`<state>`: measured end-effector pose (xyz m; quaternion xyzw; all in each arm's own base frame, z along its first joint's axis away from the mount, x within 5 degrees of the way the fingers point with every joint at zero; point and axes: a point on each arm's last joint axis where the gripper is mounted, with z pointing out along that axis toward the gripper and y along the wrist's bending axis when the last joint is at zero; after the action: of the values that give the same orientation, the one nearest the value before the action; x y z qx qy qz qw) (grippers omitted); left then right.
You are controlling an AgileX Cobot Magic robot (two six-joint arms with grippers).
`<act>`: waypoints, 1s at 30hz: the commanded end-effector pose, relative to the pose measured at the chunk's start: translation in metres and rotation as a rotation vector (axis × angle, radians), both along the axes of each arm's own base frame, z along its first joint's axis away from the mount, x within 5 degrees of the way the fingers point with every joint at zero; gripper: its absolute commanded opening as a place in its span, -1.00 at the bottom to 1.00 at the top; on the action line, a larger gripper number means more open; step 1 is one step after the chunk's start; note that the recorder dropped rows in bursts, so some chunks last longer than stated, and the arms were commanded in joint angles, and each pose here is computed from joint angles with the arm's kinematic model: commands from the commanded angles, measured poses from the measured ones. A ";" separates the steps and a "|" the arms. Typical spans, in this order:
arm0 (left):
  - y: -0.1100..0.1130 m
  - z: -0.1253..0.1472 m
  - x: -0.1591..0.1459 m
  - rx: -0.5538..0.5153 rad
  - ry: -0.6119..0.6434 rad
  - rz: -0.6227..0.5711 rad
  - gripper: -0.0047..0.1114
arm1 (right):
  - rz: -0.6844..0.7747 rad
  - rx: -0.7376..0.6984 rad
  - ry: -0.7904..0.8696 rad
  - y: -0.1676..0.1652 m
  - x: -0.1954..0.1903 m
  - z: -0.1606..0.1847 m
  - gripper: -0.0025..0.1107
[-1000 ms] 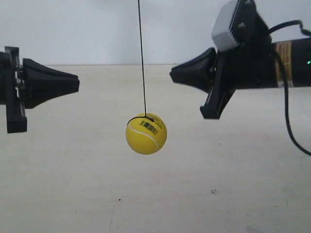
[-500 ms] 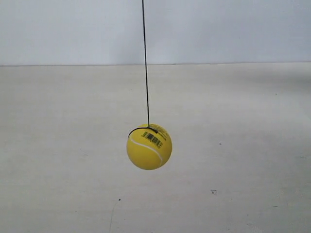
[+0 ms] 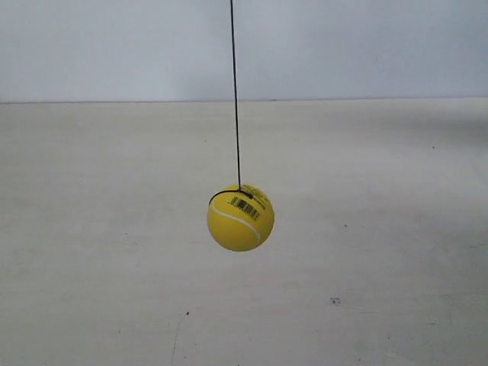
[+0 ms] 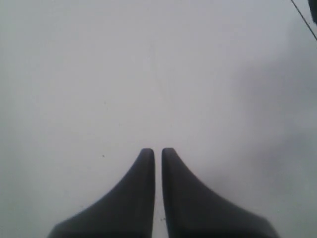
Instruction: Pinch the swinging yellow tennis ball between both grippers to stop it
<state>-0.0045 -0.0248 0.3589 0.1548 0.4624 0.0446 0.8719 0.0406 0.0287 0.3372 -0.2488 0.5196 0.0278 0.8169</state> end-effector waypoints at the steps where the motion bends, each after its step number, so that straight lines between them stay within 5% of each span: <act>1: 0.003 -0.020 0.013 -0.047 0.074 0.003 -0.84 | 0.075 -0.006 0.031 0.007 0.002 -0.020 -0.96; 30: 0.002 -0.030 0.019 -0.039 0.108 -0.006 -0.84 | 0.152 0.137 0.167 0.010 0.006 -0.038 -0.96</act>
<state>0.0144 -0.0234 0.3298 0.1495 0.5082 0.0311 0.8476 0.0473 0.0392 0.3006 -0.2314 0.5610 0.1422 0.7820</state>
